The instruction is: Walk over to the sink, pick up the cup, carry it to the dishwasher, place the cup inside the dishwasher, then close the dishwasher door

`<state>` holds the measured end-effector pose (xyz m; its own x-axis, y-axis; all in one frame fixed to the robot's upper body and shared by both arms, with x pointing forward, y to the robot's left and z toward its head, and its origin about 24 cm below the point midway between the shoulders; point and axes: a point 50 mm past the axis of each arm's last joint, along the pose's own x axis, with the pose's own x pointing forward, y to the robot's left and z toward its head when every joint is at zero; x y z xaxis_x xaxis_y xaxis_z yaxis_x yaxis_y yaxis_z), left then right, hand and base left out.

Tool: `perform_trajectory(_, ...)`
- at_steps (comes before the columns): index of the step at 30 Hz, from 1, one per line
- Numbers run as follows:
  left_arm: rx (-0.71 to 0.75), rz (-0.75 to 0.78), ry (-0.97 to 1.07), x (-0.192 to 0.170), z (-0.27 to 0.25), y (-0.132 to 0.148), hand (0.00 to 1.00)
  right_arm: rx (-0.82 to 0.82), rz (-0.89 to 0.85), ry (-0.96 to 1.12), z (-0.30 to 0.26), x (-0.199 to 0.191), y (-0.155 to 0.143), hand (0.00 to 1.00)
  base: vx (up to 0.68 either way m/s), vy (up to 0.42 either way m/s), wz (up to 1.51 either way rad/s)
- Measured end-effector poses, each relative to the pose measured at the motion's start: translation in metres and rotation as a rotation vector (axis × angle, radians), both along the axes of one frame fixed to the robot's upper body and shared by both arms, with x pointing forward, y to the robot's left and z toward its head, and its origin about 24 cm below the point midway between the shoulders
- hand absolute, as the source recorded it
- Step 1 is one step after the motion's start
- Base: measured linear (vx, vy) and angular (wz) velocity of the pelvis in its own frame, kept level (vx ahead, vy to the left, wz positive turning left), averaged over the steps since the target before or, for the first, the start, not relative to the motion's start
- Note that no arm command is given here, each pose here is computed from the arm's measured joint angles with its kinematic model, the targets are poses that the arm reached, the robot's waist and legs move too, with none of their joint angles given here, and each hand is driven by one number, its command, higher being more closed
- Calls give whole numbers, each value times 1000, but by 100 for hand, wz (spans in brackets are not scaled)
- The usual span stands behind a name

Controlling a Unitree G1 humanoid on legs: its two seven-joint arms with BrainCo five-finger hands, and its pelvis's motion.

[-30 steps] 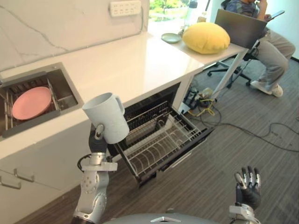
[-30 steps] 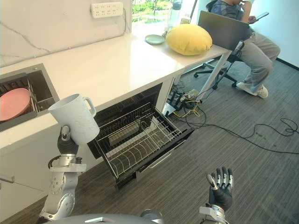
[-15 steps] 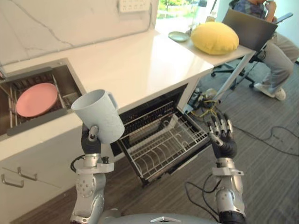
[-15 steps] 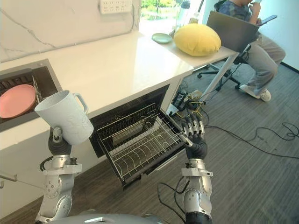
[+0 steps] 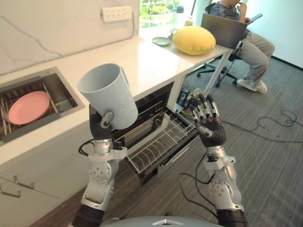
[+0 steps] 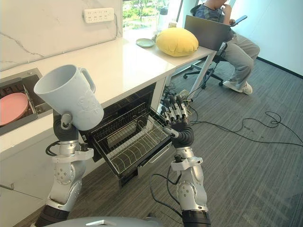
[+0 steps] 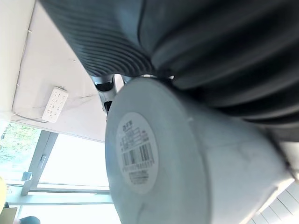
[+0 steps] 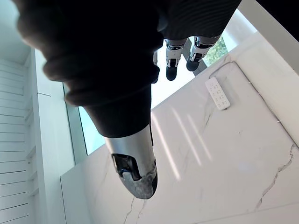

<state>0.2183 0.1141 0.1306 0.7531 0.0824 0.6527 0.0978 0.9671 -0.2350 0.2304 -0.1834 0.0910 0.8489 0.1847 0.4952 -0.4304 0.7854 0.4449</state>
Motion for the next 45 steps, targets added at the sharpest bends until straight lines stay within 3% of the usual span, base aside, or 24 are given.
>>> perform_trajectory(7,77,125,162,8,-24,-4,100,18,131,-38,9,-1,26,0,-24,3,11)
perform_trajectory(13,221,402,343,12,-58,-4,100,110,377,-181,54,13,75,0,-77,2,11)
perform_trajectory(21,340,589,318,9,-68,-3,100,230,447,-84,52,16,81,0,42,-18,-6)
perform_trajectory(31,496,744,189,9,-66,0,100,120,410,26,40,14,96,0,-43,10,-5)
perform_trajectory(41,582,764,172,8,-74,-2,100,-82,277,93,27,14,89,0,-13,-8,0)
perform_trajectory(45,620,753,181,8,-79,-4,100,-98,313,144,20,13,98,0,-17,-19,7)
